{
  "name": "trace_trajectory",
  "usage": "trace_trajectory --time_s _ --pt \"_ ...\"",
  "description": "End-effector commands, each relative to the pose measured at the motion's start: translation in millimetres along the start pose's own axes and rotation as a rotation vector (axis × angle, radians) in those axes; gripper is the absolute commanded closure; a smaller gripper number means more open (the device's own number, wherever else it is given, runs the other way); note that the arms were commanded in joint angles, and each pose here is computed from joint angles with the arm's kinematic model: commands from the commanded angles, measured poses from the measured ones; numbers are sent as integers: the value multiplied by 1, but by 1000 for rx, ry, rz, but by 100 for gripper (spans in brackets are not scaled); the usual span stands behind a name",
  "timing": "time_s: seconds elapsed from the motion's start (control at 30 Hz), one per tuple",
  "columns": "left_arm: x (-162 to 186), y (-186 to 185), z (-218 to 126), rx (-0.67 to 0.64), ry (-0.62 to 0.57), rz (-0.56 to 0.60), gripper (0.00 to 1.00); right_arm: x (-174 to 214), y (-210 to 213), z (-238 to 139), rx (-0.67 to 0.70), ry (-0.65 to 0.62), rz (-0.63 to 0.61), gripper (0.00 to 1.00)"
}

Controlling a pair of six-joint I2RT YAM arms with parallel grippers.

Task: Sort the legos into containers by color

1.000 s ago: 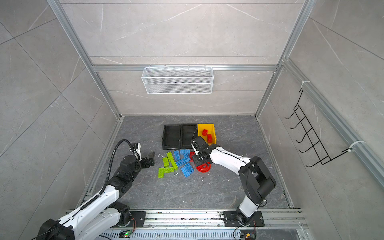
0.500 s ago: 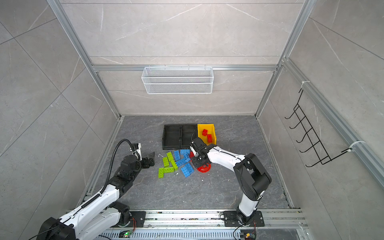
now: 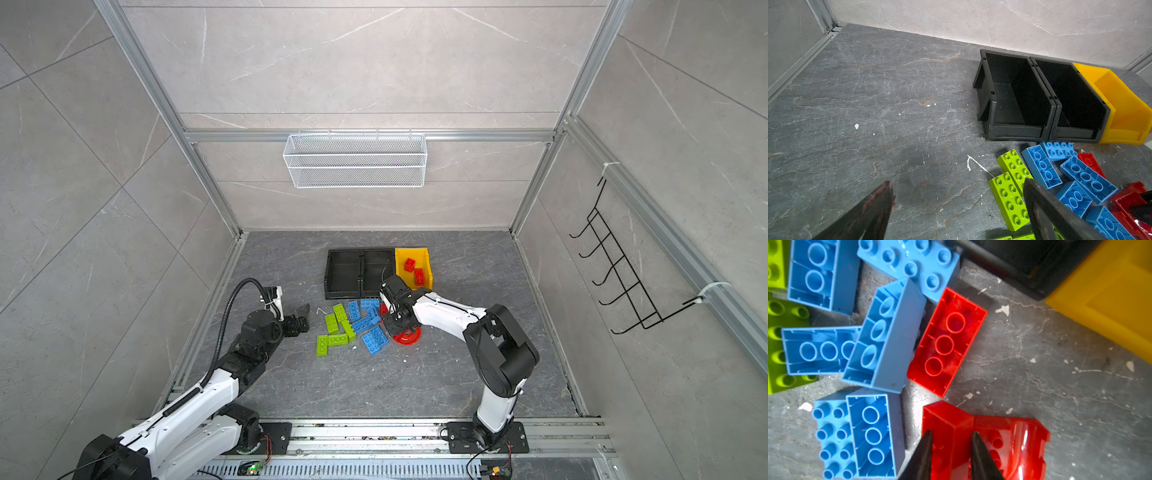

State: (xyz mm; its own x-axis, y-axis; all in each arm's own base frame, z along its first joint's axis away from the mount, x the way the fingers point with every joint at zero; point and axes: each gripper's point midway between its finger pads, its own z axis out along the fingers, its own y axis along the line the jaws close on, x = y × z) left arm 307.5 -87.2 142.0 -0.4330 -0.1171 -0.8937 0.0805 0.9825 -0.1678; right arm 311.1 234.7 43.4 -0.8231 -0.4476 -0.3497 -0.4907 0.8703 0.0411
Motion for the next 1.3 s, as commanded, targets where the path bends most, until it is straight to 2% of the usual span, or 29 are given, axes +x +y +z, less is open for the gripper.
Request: trace_trajectory --time_s 0.0,0.4,0.6,0.73,0.8,0.87,1.0,1.27 --pt "-21 -2 -2 0 -59 -12 1 -6 -4 -3 29 -19 23 73" --pt "-21 -2 -4 1 -61 -13 1 -24 -20 -42 109 -102 55 77" --pt "-21 -2 -4 3 -64 -15 1 -48 -29 -63 104 -168 76 77" --pt "-22 -3 -5 4 -66 -17 1 -71 -47 -79 65 -240 135 77" --pt "-22 -3 -5 5 -65 -17 1 -78 -50 -78 41 -245 138 74" --pt "-22 -2 -5 2 -65 -16 1 -76 -44 -72 13 -214 117 63" --pt "-23 -2 -5 3 -69 -17 1 -60 -26 -55 -62 -156 85 57" --pt "-20 -3 -3 3 -59 -17 1 -35 -13 -25 -104 -95 102 52"
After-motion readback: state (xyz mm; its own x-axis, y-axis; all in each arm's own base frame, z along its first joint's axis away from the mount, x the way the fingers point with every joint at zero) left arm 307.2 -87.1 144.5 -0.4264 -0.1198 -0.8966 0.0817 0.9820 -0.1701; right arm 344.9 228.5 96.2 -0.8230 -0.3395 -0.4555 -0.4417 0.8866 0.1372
